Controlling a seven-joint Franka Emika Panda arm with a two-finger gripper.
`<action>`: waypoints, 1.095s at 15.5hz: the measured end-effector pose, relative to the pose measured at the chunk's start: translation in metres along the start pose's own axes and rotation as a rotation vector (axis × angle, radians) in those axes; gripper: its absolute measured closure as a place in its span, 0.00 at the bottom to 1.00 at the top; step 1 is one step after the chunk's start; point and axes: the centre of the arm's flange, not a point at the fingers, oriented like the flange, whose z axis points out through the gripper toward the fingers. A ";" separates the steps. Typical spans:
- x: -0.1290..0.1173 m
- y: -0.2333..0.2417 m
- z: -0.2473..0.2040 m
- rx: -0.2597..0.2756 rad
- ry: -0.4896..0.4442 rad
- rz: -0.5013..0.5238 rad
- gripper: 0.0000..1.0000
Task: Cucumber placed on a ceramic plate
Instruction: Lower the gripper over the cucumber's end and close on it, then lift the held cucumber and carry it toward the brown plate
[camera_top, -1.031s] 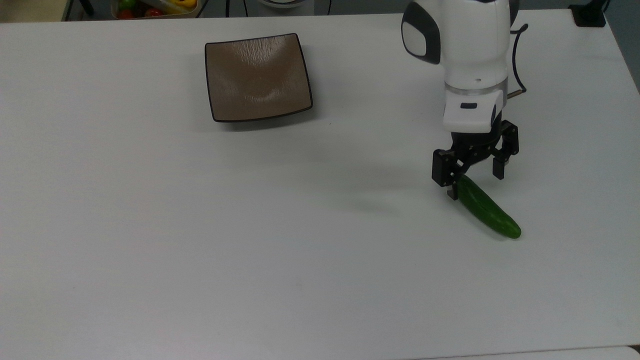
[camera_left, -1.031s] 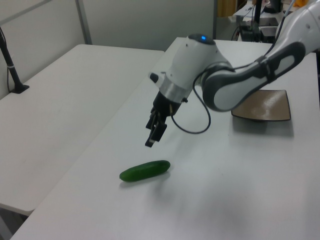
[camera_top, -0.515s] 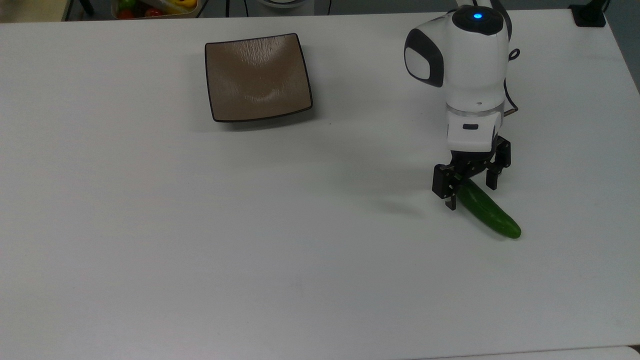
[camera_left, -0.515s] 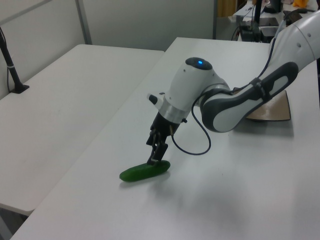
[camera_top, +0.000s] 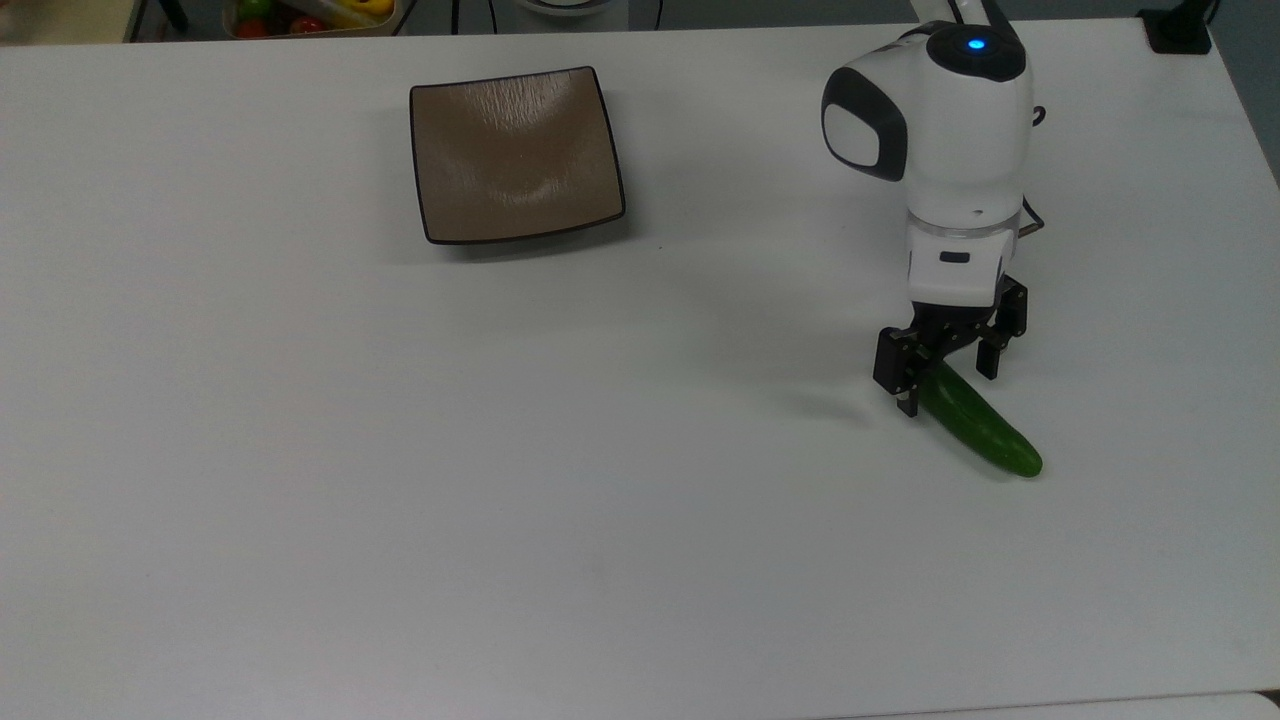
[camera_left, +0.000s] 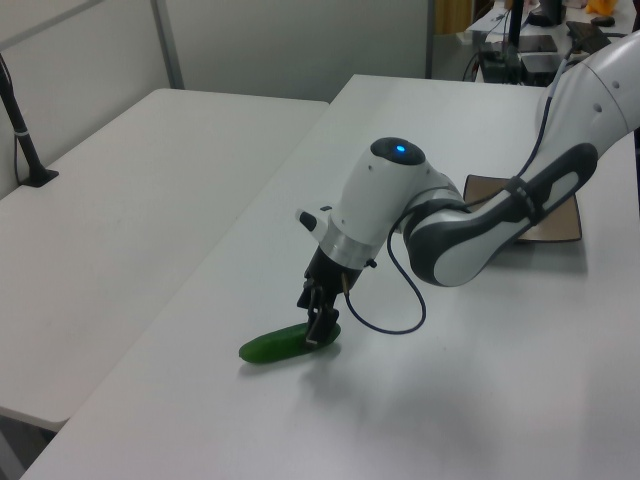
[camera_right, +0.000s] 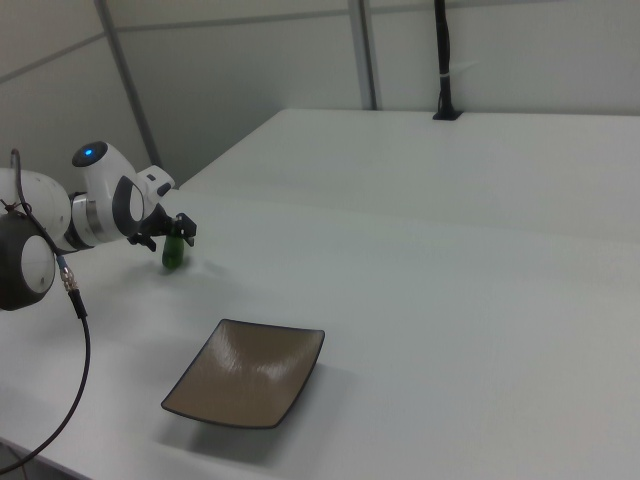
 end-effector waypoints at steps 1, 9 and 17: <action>-0.001 -0.004 0.002 -0.007 -0.002 -0.013 0.01; -0.007 -0.014 0.011 -0.015 -0.012 -0.049 0.55; 0.000 -0.014 0.000 -0.015 0.005 -0.048 0.55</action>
